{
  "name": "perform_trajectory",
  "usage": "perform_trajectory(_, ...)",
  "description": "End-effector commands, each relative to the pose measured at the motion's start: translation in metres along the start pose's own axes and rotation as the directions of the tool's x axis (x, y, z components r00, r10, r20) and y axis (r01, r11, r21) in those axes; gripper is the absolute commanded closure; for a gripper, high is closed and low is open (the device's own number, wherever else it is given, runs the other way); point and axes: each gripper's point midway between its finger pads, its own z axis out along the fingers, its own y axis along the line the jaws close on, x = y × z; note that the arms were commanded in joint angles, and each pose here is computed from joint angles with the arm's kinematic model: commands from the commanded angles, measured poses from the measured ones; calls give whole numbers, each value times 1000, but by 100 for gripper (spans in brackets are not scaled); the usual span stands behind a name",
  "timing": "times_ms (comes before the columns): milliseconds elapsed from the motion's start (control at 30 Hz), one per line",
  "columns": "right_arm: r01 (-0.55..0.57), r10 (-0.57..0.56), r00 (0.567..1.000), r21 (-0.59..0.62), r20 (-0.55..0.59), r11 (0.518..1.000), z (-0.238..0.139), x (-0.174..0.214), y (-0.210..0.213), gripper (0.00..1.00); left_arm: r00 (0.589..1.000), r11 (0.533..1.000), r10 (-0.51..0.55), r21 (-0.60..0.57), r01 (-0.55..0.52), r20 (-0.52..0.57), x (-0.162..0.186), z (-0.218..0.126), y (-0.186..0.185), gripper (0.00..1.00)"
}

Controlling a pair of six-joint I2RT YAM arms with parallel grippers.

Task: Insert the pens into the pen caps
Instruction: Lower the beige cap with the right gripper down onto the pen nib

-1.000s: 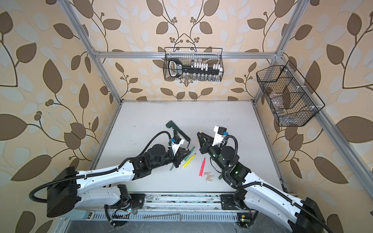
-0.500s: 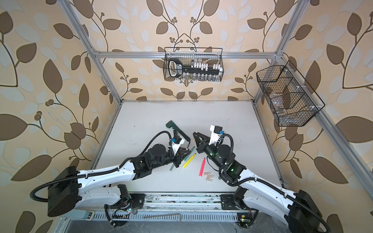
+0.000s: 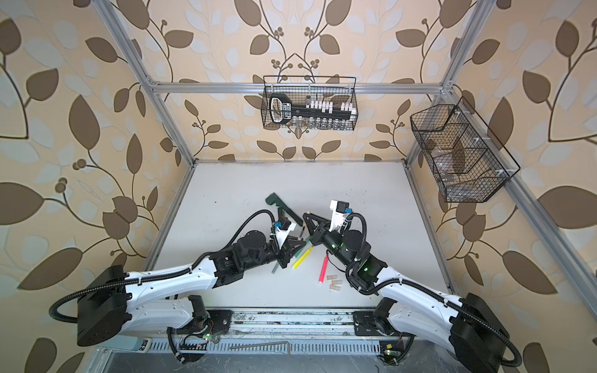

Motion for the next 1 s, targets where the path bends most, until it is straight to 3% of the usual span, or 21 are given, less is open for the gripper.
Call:
perform_trajectory(0, -11, 16, 998, -82, 53, 997, -2, -18, 24, 100, 997, 999, 9, 46, -12, 73, -29, 0, -15, 100)
perform_trajectory(967, 24, -22, 998, -33, 51, 999, -4, -13, 15, 100, 995, 1000, 19, 5, -19, 96, -33, -6, -9, 100)
